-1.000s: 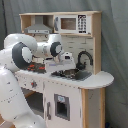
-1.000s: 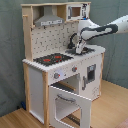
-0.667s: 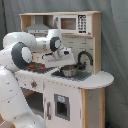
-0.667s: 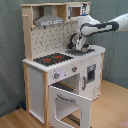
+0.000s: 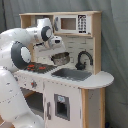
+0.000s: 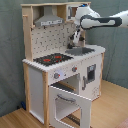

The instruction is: Play with the kitchen

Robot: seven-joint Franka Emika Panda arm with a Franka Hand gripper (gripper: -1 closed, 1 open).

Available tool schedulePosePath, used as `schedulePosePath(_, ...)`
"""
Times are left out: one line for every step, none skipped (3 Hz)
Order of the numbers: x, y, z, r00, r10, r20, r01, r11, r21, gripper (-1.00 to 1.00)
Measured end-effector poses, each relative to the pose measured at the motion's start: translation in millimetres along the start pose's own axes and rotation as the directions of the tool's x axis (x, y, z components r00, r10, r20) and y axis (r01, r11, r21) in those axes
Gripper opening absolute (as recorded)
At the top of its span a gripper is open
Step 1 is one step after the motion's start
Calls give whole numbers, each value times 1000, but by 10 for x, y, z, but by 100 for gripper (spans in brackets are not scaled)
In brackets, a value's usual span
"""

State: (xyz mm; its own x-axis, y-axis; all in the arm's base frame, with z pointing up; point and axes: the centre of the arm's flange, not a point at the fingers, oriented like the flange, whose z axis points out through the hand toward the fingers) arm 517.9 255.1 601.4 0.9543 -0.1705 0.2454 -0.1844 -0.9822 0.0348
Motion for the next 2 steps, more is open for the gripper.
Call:
schedulePosePath(-155,-435,-114,992,-111,-68,114,993,43,-100)
schedulePosePath(-287,-766,-114,970,-202,-131,213,974,75,-100)
